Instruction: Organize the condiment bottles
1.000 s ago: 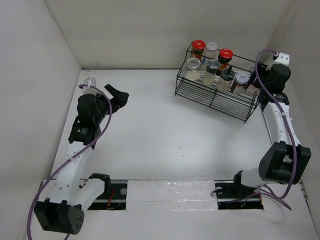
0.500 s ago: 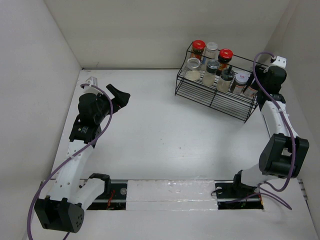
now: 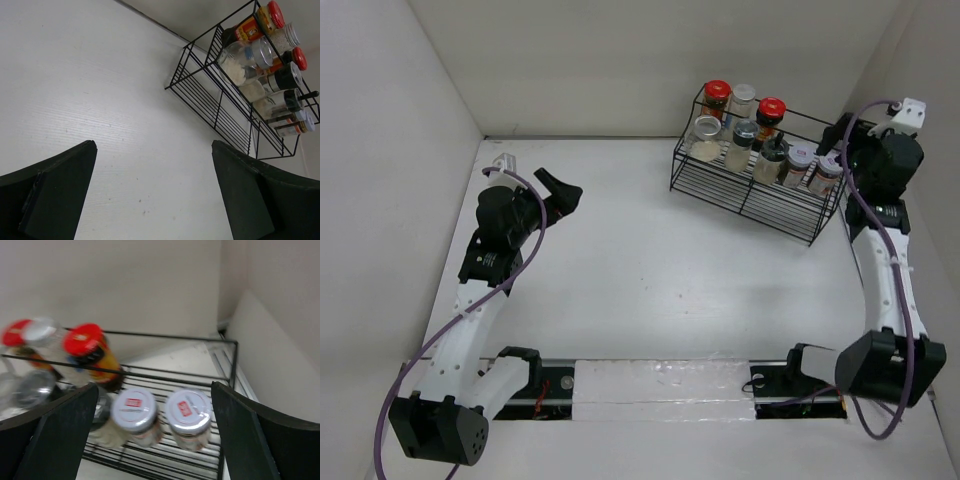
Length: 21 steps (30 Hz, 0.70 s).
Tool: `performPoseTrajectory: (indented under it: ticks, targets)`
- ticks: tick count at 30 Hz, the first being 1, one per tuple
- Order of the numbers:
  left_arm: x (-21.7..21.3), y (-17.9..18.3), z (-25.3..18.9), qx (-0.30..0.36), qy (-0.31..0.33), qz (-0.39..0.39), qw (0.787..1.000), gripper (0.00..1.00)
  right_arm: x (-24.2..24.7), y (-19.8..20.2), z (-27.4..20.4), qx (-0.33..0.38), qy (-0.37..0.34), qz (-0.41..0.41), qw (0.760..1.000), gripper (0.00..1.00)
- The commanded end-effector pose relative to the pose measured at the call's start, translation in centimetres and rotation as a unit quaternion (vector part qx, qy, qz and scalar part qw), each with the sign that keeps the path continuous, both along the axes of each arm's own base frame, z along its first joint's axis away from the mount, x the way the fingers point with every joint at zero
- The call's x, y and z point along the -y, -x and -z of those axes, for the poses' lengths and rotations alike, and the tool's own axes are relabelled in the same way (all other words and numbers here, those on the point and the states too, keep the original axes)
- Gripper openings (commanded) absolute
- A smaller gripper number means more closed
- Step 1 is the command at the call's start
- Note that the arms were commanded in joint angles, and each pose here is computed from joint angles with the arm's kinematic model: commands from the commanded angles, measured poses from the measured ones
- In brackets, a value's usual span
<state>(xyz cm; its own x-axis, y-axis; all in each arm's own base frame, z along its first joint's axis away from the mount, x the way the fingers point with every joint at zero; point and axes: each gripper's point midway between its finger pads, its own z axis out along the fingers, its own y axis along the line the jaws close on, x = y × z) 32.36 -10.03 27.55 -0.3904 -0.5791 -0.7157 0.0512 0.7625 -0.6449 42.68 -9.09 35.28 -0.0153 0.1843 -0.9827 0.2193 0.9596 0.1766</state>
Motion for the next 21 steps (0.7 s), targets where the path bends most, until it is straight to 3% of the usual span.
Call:
performPoseTrajectory:
  ticks: [1, 4, 5, 10, 14, 21]
  targets:
    - [0.2, 0.0, -2.4, 0.042, 0.0, 0.011, 0.999, 0.96, -4.7, 2.5, -6.8, 0.102, 0.026, -0.084, 0.991, 1.0]
    - [0.4, 0.2, -2.7, 0.047, 0.003, 0.017, 0.999, 1.0, -10.4, 4.6, -10.3, 0.16, 0.049, -0.187, 0.968, 1.0]
    - [0.5, 0.3, -2.9, 0.052, 0.004, 0.022, 0.998, 1.0, -13.9, 5.5, -10.7, 0.169, 0.056, -0.253, 0.951, 1.0]
    - [0.4, 1.1, -4.2, 0.074, 0.002, 0.023, 0.997, 1.0, -23.6, 9.5, -12.9, 0.204, 0.095, -0.408, 0.885, 1.0]
    - [-0.1, 2.1, -5.7, 0.106, 0.004, 0.012, 0.994, 1.0, -28.8, 11.5, -10.6, 0.185, 0.093, -0.482, 0.851, 1.0]
    - [-1.0, 4.0, -7.9, 0.148, 0.012, -0.007, 0.989, 1.0, -37.8, 15.7, -1.3, 0.094, 0.067, -0.598, 0.793, 1.0]
